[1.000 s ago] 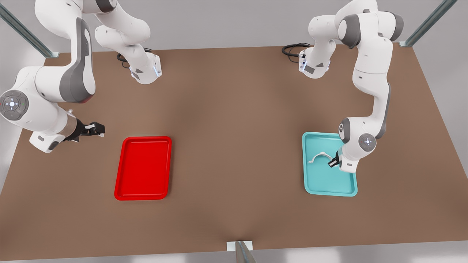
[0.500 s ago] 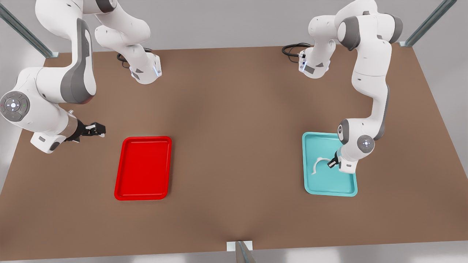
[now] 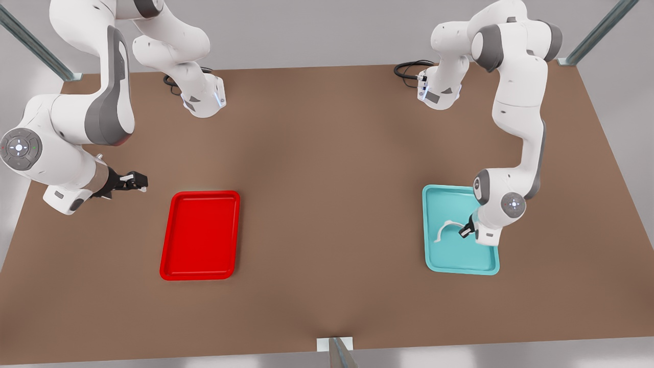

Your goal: Take the drainage pipe clamp from the left arm, pass it to the right arm, and place it in the plate on the right side

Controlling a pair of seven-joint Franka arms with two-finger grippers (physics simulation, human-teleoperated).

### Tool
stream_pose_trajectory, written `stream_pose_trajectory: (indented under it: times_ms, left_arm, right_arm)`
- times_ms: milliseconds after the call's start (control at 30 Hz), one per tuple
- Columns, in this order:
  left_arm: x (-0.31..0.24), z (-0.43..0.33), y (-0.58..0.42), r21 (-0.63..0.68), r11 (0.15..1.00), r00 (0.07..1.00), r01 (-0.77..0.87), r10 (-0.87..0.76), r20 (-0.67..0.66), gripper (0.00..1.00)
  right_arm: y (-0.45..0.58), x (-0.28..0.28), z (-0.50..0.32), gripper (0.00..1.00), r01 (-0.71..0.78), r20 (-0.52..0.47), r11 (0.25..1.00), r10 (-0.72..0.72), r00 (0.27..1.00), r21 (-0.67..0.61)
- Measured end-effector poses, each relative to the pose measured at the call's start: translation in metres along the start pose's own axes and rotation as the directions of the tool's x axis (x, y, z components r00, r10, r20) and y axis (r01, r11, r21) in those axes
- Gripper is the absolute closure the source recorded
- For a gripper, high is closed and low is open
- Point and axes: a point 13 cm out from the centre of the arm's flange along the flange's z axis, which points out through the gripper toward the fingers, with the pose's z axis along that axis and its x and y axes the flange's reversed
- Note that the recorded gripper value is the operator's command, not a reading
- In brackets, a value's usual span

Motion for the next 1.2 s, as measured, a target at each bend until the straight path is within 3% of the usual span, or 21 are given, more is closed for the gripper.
stream_pose_trajectory:
  times_ms: [167,333,400,567,733,900,1033,1200]
  left_arm:
    - [0.001,-0.02,-0.023,0.005,1.0,1.0,-0.017,0.017,-0.021,0.79]
    - [0.003,-0.094,-0.102,0.045,0.995,0.996,-0.093,0.093,0.005,0.79]
    - [0.028,-0.127,-0.149,0.047,0.987,0.988,-0.157,0.156,0.013,0.79]
    - [0.135,-0.16,-0.247,0.021,0.957,0.957,-0.29,0.29,-0.014,0.79]
    - [0.2,-0.15,-0.303,0.002,0.959,0.959,-0.283,0.283,-0.034,0.79]
    - [0.228,-0.17,-0.338,0.046,0.979,0.978,-0.198,0.2,-0.051,0.79]
    - [0.256,-0.174,-0.348,0.054,0.987,0.984,-0.148,0.153,-0.091,0.79]
    - [0.28,-0.175,-0.353,0.042,0.994,0.987,-0.103,0.107,-0.117,0.79]
  right_arm:
    - [0.0,0.0,0.0,0.0,0.001,0.0,1.0,-0.001,1.0,0.0]
    - [0.005,-0.005,0.003,0.0,0.01,-0.004,1.0,-0.01,1.0,0.004]
    - [0.035,-0.029,0.021,0.0,0.08,-0.015,0.997,-0.079,0.997,0.008]
    - [0.184,-0.112,0.077,0.0,0.343,0.026,0.932,-0.342,0.939,-0.12]
    - [0.276,-0.137,0.114,0.0,0.585,0.17,0.799,-0.563,0.809,-0.138]
    - [0.349,-0.13,0.159,0.0,0.772,0.326,0.624,-0.71,0.624,-0.117]
    - [0.392,-0.113,0.184,0.0,0.866,0.405,0.5,-0.798,0.446,0.031]
    - [0.413,-0.142,0.165,0.0,0.874,0.472,0.399,-0.849,0.238,0.276]
